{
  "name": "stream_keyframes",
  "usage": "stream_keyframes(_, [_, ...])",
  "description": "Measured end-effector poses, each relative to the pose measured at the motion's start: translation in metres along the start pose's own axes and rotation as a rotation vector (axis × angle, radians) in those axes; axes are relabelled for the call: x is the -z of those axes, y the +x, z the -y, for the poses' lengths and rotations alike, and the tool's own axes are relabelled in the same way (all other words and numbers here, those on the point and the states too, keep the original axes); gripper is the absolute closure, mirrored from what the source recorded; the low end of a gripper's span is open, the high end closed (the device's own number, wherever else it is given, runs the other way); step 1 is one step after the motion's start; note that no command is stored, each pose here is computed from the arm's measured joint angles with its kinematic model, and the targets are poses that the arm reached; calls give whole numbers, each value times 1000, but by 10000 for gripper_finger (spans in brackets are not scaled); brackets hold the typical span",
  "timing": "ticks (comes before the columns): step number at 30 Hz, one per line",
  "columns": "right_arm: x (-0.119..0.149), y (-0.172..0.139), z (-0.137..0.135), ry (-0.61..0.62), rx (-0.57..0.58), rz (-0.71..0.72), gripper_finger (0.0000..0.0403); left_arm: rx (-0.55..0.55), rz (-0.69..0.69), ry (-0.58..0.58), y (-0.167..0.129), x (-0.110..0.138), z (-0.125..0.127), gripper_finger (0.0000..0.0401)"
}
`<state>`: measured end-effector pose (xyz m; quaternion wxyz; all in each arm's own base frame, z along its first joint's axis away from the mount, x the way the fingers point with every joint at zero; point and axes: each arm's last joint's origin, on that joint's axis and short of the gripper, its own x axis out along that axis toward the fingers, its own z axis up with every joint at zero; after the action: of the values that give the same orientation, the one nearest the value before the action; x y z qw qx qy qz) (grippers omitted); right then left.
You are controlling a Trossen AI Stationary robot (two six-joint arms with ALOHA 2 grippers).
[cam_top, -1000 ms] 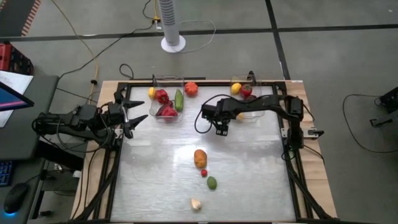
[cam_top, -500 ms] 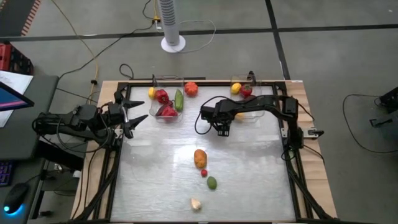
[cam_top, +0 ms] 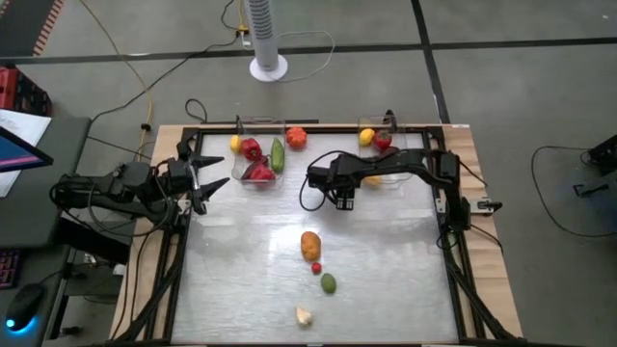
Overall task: Sort produce into baskets
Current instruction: Put the top lime into the top right transparent bin
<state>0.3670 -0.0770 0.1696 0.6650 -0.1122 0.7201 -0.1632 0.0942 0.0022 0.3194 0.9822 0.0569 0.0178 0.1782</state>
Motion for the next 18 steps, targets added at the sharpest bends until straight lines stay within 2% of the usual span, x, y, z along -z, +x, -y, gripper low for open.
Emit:
stream_keyframes(5, [-10,-42,-4,-6,4,76,187,0,0,0,0,0,0,145])
stream_keyframes(8, [-8,-70,-3,21,7,159,191,0,-1,0,0,0,0,145])
stream_keyframes(14, [26,-109,17,149,76,233,188,1,-8,-6,0,1,0,145])
stream_keyframes(18, [59,-112,33,247,83,261,186,1,-8,-11,0,1,0,145])
